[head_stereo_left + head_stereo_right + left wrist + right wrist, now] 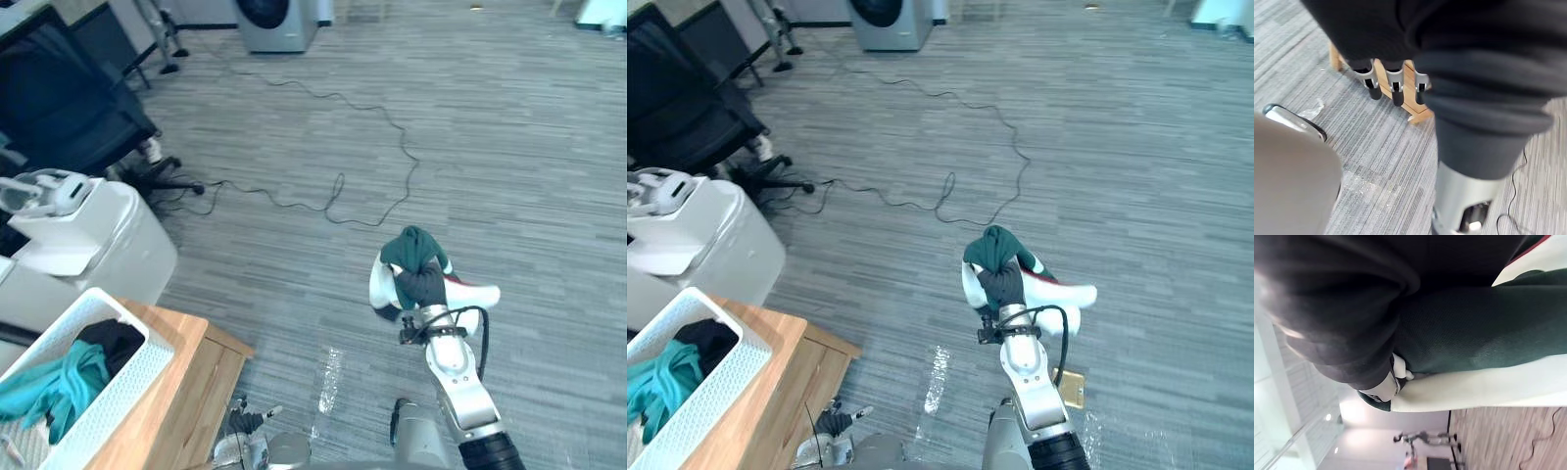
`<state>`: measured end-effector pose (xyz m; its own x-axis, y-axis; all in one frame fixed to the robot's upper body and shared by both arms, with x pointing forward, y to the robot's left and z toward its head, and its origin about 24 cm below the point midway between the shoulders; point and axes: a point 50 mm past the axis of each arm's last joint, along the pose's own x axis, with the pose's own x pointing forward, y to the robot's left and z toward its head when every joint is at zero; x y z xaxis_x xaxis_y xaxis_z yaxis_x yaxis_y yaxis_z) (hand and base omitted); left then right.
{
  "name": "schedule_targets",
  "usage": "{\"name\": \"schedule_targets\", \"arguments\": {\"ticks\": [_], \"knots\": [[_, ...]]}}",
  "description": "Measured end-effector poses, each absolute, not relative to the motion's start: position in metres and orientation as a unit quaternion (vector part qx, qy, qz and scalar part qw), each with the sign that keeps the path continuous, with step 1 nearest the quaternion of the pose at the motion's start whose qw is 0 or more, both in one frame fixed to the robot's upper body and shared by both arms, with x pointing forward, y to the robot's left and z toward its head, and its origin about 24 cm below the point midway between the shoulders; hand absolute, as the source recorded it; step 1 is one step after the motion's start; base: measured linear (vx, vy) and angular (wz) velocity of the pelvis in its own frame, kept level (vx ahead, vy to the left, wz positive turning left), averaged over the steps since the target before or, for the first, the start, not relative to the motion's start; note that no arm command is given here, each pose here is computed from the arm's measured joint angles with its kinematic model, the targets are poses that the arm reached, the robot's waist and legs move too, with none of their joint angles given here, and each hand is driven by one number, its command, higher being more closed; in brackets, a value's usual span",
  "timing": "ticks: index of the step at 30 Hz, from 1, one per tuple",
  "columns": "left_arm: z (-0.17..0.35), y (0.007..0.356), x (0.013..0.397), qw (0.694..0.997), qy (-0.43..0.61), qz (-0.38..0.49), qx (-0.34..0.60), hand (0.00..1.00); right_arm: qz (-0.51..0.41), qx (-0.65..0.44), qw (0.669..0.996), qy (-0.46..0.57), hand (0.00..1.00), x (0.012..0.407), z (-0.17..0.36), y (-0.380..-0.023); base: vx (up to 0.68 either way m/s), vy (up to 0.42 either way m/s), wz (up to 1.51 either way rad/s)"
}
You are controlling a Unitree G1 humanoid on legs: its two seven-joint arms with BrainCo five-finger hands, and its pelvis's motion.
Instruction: Tidy the bed and pick cloth on bed and put in laundry
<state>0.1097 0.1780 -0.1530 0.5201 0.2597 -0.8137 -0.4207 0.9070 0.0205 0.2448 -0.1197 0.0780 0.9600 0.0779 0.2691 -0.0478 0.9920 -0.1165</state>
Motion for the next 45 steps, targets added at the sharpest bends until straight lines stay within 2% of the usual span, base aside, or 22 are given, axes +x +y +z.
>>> {"name": "schedule_targets", "arguments": {"ticks": [5,14,19,22,26,31,39,45], "knots": [[-0.156,0.181,0.094,0.856,0.459,0.215,-0.104,0.0,0.052,-0.039,0.982,-0.175,1.0,0.249,0.091,-0.11,0.01,-0.076,1.99],[-0.155,0.192,0.091,0.848,0.455,0.247,-0.118,0.0,0.059,-0.033,0.972,-0.224,1.0,0.263,0.117,-0.104,0.13,0.107,1.07],[-0.157,0.193,0.087,0.844,0.467,0.24,-0.106,0.0,0.01,-0.041,0.979,-0.2,1.0,0.26,0.106,-0.126,0.07,0.067,0.98],[-0.156,0.202,0.088,0.854,0.474,0.208,-0.058,0.0,-0.02,-0.055,0.98,-0.189,1.0,0.249,0.1,-0.137,0.17,-0.055,1.34],[-0.156,0.202,0.091,0.854,0.481,0.192,-0.045,0.0,-0.109,-0.073,0.972,-0.194,1.0,0.245,0.104,-0.17,0.13,-0.063,0.96],[-0.157,0.199,0.091,0.856,0.486,0.176,-0.028,0.0,-0.164,-0.084,0.955,-0.233,1.0,0.239,0.122,-0.187,0.14,-0.128,0.28],[-0.152,0.196,0.102,0.869,0.459,0.183,-0.038,0.0,-0.128,-0.103,0.937,-0.308,1.0,0.247,0.157,-0.177,0.29,-0.152,-0.34],[-0.153,0.185,0.098,0.868,0.458,0.182,-0.06,0.0,-0.132,-0.146,0.918,-0.344,1.0,0.253,0.177,-0.185,0.3,0.165,-0.29]]}}
